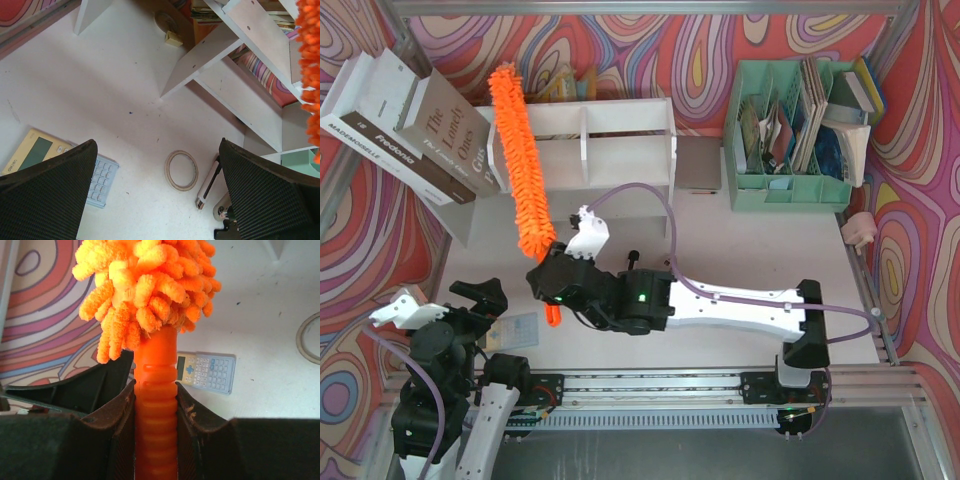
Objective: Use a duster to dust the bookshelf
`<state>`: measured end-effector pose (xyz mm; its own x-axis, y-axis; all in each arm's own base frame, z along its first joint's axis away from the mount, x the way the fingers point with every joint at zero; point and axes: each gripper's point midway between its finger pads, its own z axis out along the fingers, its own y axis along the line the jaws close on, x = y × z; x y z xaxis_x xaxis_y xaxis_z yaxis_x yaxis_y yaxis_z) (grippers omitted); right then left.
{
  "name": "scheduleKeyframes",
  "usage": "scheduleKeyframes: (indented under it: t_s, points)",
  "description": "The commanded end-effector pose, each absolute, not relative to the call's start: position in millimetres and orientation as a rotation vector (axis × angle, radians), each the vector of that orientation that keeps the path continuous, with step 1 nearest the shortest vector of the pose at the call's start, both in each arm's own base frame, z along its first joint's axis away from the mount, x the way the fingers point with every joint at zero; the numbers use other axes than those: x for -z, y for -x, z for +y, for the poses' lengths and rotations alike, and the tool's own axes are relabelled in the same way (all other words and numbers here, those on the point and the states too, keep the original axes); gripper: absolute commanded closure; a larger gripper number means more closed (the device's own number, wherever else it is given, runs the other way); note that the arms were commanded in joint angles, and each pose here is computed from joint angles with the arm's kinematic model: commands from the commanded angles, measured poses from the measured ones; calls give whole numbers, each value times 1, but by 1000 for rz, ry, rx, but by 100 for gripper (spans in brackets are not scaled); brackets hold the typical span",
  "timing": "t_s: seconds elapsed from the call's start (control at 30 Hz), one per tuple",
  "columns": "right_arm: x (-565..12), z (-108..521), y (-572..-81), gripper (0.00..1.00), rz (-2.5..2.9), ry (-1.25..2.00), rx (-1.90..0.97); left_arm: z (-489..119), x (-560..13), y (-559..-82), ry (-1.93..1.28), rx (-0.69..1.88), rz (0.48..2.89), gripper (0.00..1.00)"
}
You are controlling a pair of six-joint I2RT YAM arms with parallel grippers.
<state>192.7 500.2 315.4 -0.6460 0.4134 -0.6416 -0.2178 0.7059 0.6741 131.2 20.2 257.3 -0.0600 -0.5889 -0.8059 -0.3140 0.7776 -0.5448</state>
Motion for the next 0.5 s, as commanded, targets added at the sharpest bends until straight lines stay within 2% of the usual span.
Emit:
scheduleKeyframes:
  t_s: [0.0,0.47]
  points:
    - [-373,460,-203,100,1916,-325,-999,19,-257,-135,709,255,1665,2]
    - [-393,397,-208,100,1814,-428,-943,19,-256,-135,712,251,1670,2]
